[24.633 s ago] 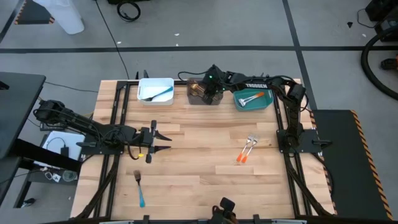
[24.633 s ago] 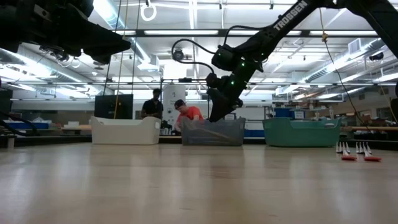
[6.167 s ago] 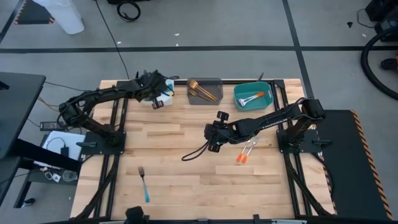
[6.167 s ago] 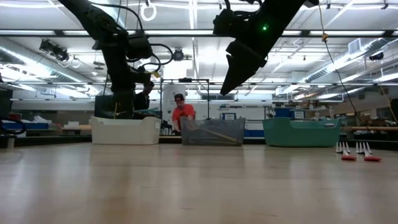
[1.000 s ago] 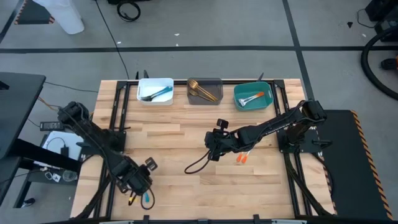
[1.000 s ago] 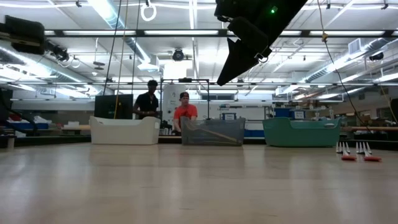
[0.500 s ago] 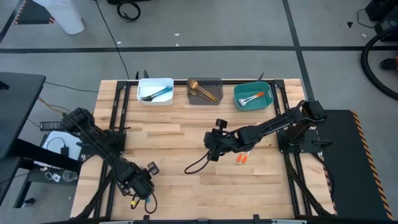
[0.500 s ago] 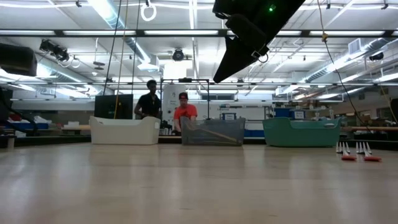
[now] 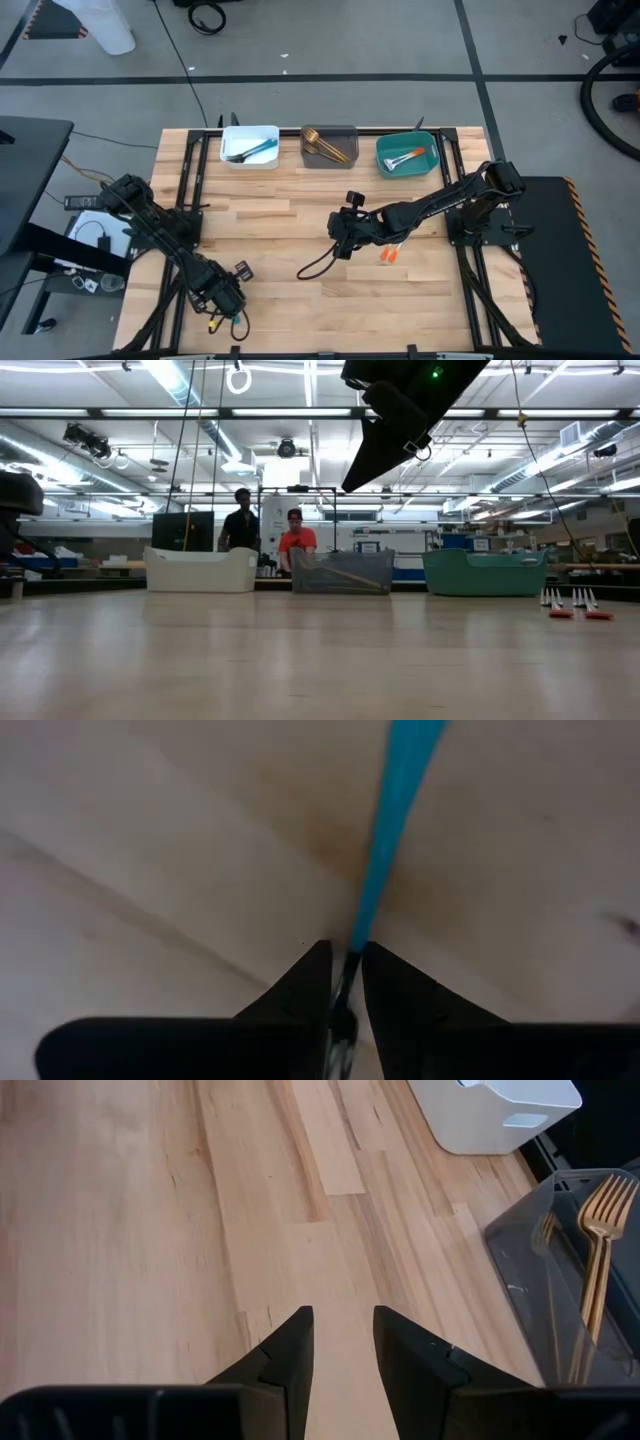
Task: Sort silverware by color (type)
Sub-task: Put the blue fork into the white bin
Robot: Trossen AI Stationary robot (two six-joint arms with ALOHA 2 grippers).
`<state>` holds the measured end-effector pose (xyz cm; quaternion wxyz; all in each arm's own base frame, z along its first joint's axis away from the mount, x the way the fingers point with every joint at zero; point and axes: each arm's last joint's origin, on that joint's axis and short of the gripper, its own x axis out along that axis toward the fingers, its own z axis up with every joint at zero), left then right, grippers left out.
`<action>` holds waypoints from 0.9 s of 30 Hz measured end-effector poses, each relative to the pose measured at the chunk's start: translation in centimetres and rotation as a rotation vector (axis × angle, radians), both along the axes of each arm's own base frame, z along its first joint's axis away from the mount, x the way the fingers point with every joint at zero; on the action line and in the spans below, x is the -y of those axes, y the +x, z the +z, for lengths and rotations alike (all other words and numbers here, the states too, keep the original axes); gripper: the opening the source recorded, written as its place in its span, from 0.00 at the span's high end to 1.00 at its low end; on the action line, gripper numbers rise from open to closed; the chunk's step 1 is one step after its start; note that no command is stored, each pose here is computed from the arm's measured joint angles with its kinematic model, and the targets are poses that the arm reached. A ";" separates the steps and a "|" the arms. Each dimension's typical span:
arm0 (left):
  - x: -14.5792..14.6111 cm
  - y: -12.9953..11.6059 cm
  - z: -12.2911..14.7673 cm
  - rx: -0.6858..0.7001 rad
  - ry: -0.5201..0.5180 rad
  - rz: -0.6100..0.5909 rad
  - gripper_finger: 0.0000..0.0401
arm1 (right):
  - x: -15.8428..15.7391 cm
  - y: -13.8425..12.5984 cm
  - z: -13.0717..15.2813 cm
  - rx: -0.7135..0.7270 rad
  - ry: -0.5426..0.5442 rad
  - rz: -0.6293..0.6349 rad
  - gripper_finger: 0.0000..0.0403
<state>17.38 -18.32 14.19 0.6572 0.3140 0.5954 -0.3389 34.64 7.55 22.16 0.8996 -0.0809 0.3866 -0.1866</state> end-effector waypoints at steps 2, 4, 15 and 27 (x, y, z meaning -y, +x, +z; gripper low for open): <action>-0.1 -0.1 -0.2 -0.002 0.002 0.001 0.83 | 0.0 0.0 0.0 0.002 0.000 0.001 0.71; -0.2 -0.1 -0.3 0.006 -0.001 -0.013 0.83 | 0.0 0.0 0.0 0.003 0.001 0.001 0.71; -0.5 -0.5 -1.0 -0.010 -0.023 -0.018 0.89 | 0.0 0.1 0.0 0.006 0.000 0.004 0.71; -0.6 -0.6 -0.9 -0.003 -0.018 -0.020 0.98 | 0.0 0.1 0.1 0.007 0.001 0.005 0.71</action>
